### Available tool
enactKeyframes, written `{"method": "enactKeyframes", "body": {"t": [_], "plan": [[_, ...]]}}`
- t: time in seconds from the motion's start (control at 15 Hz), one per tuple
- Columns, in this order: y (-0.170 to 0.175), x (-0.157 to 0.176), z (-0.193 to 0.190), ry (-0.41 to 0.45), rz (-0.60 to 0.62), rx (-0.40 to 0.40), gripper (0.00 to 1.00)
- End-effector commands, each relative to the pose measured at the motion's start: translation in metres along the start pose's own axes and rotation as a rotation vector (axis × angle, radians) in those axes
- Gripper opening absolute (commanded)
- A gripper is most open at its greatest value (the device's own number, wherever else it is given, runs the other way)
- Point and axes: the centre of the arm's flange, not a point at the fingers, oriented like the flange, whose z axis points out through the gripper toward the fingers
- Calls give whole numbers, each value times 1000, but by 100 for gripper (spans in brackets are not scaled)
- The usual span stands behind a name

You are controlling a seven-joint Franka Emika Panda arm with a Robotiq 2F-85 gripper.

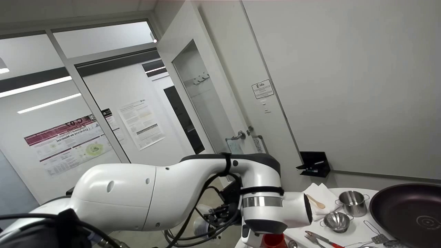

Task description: Pour a portion of the contents in the clear jar into the red bowl

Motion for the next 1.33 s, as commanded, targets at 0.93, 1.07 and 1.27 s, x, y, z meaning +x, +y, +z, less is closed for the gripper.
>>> {"method": "enactKeyframes", "body": {"t": [0.93,1.07,1.27], "plan": [[55,24,-9,-85,1,57,9],[67,34,-14,-48,20,75,9],[78,34,-18,-3,24,64,9]]}}
